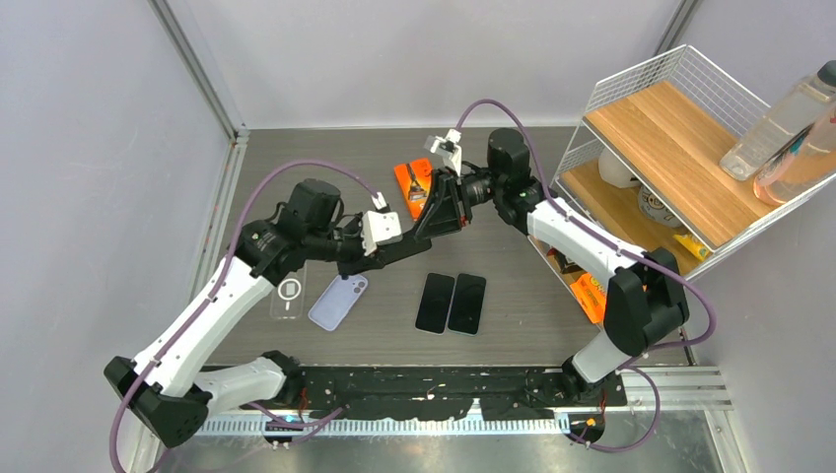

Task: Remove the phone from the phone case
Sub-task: Remove the phone case from the phone.

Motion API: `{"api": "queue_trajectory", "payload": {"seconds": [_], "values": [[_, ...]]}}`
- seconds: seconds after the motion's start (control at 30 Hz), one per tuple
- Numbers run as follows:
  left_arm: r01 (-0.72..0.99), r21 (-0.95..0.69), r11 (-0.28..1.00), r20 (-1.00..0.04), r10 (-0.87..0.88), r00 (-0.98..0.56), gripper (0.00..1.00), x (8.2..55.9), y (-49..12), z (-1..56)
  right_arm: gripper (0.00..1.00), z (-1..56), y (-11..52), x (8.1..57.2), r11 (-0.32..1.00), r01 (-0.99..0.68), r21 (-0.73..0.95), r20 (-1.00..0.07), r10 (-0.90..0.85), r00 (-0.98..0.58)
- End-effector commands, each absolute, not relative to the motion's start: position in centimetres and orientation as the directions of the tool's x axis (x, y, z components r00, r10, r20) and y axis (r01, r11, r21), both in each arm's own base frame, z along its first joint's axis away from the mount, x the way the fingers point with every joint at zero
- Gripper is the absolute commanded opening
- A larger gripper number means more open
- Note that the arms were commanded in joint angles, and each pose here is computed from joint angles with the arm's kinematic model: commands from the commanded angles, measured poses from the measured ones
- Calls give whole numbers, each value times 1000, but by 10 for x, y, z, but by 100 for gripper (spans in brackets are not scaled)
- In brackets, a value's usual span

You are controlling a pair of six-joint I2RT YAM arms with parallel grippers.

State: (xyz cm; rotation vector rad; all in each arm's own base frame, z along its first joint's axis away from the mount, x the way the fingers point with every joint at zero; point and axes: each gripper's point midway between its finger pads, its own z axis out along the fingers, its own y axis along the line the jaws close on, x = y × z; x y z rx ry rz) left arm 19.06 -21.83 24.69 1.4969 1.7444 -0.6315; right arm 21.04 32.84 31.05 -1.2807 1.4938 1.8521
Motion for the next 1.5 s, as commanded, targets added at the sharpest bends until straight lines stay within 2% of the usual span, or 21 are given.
{"api": "queue_trajectory", "payload": {"seconds": [0.0, 0.93, 1.23, 1.27, 1.3, 1.33, 1.37, 1.4, 1.43, 1.47], "values": [[944, 326, 58, -748, 627, 220, 0, 197, -231, 265, 5, 322, 340, 210, -272, -718, 640, -768, -228, -598], [923, 383, 29, -693, 670, 267, 0, 181, -224, 278, 5, 287, 354, 233, -201, -619, 759, -650, -288, -703], [933, 361, 17, -701, 665, 259, 0, 173, -224, 278, 6, 282, 357, 244, -156, -630, 761, -645, -284, -709], [936, 353, 17, -704, 664, 253, 0, 172, -224, 277, 7, 283, 356, 246, -158, -657, 737, -672, -275, -688], [938, 345, 16, -706, 663, 248, 0, 171, -224, 275, 14, 284, 354, 249, -136, -659, 740, -667, -273, -693], [941, 339, 15, -706, 665, 243, 0, 170, -223, 273, 19, 286, 352, 250, -137, -699, 702, -706, -264, -657], [944, 330, 18, -710, 664, 236, 0, 169, -222, 271, 33, 287, 349, 252, -94, -697, 710, -693, -266, -670], [946, 322, 22, -715, 661, 228, 0, 169, -222, 270, 38, 297, 347, 256, -102, -774, 625, -769, -247, -589], [949, 313, 28, -721, 658, 219, 0, 168, -220, 269, 47, 292, 342, 256, -44, -765, 643, -745, -267, -611], [952, 304, 35, -729, 651, 209, 0, 168, -220, 268, 52, 302, 340, 263, -25, -843, 538, -819, -252, -515]]}}
